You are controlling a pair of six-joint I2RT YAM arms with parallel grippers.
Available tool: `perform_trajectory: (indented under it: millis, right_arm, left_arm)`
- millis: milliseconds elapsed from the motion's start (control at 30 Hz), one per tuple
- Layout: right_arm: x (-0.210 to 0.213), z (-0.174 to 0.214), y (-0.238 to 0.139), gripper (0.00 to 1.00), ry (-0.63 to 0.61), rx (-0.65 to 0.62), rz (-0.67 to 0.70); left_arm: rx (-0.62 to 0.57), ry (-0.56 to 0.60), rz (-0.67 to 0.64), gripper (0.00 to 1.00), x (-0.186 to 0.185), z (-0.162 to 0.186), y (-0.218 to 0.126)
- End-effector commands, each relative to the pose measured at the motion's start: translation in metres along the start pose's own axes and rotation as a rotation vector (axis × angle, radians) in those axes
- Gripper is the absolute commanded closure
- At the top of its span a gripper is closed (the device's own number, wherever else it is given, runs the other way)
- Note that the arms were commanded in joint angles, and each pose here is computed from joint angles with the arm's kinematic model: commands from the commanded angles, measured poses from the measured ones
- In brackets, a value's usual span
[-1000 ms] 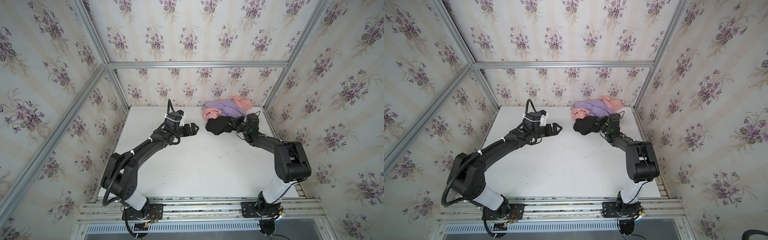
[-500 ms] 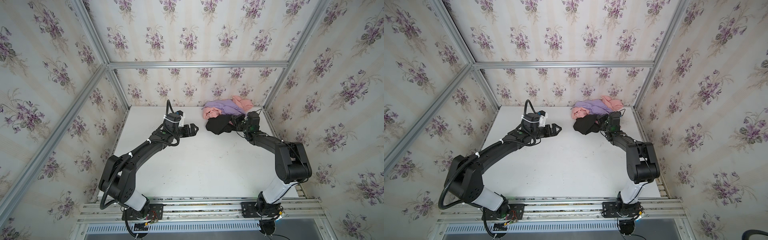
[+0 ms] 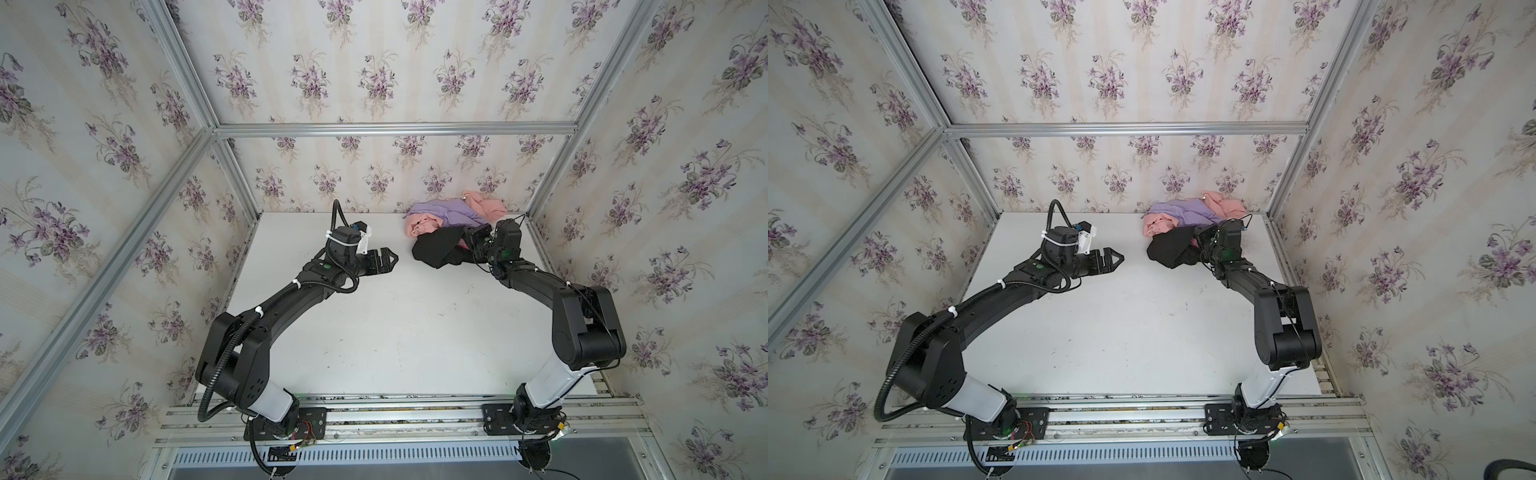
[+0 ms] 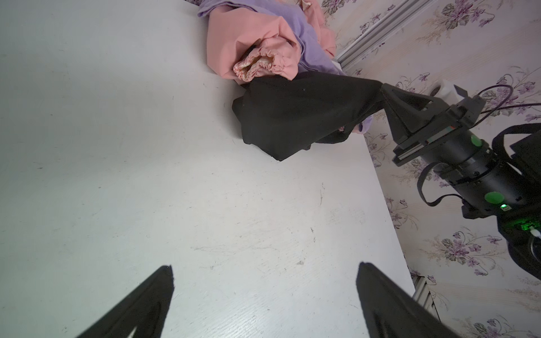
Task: Pick out a specific cloth from the pile
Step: 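Lift the black garment with the right gripper up off the pile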
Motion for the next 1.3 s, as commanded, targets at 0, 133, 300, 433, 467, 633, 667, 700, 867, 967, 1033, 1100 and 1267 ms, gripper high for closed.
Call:
perform_trajectory:
  millis: [0, 133, 300, 433, 467, 633, 667, 700, 867, 967, 1033, 1100, 1267]
  right_arm:
    - [0.023, -0.005, -0.004, 1.0, -0.041, -0.033, -0.085]
    - [0.025, -0.006, -0.005, 1.0, -0.042, -0.039, -0.087]
    - [0.031, -0.006, -0.006, 1.0, -0.044, -0.04, -0.097]
    - [0.043, -0.008, -0.005, 1.0, -0.056, -0.033, -0.119]
    - [0.046, -0.009, -0.005, 1.0, -0.065, -0.035, -0.121]
    - [0.058, -0.013, -0.004, 1.0, -0.088, -0.057, -0.129]
    - [0.06, -0.014, -0.003, 1.0, -0.09, -0.06, -0.134]
    - [0.062, -0.015, -0.003, 1.0, -0.091, -0.061, -0.136]
    - [0.072, -0.017, -0.002, 1.0, -0.094, -0.065, -0.155]
    - [0.076, -0.018, -0.004, 1.0, -0.099, -0.07, -0.16]
    - [0.078, -0.018, -0.005, 1.0, -0.1, -0.068, -0.163]
    - [0.083, -0.018, -0.006, 1.0, -0.103, -0.066, -0.173]
    - [0.092, -0.018, -0.01, 1.0, -0.112, -0.068, -0.19]
  left_arm:
    - [-0.023, 0.003, 0.025, 0.0, -0.004, -0.004, -0.002]
    - [-0.027, 0.007, 0.025, 0.0, -0.004, -0.004, -0.004]
    - [-0.034, 0.012, 0.02, 0.0, -0.005, -0.004, -0.006]
    - [-0.03, 0.008, 0.021, 0.0, -0.004, -0.003, -0.006]
    - [-0.03, 0.008, 0.02, 0.0, -0.004, -0.003, -0.006]
    - [-0.034, 0.014, 0.01, 0.0, -0.003, 0.0, -0.009]
    - [-0.034, 0.014, 0.006, 0.0, -0.002, 0.002, -0.01]
    - [-0.037, 0.016, 0.004, 0.0, -0.002, 0.002, -0.011]
    - [-0.047, 0.029, -0.009, 0.0, -0.001, 0.003, -0.015]
    - [-0.048, 0.029, -0.01, 0.0, -0.001, 0.004, -0.016]
    - [-0.046, 0.027, -0.013, 0.0, 0.0, 0.005, -0.016]
    - [-0.047, 0.029, -0.011, 0.0, 0.0, 0.005, -0.016]
    - [-0.047, 0.025, -0.011, 0.0, 0.001, 0.007, -0.016]
Point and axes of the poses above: each gripper's point midway between its finger pads, its own y axis out along the fingers, its own x axis along the line the jaws close on, z = x × y, the point moved 10 cm from there along -y, back along the fingers, and after that the axes turned 6 degrees about y, right-handed, at the moved point
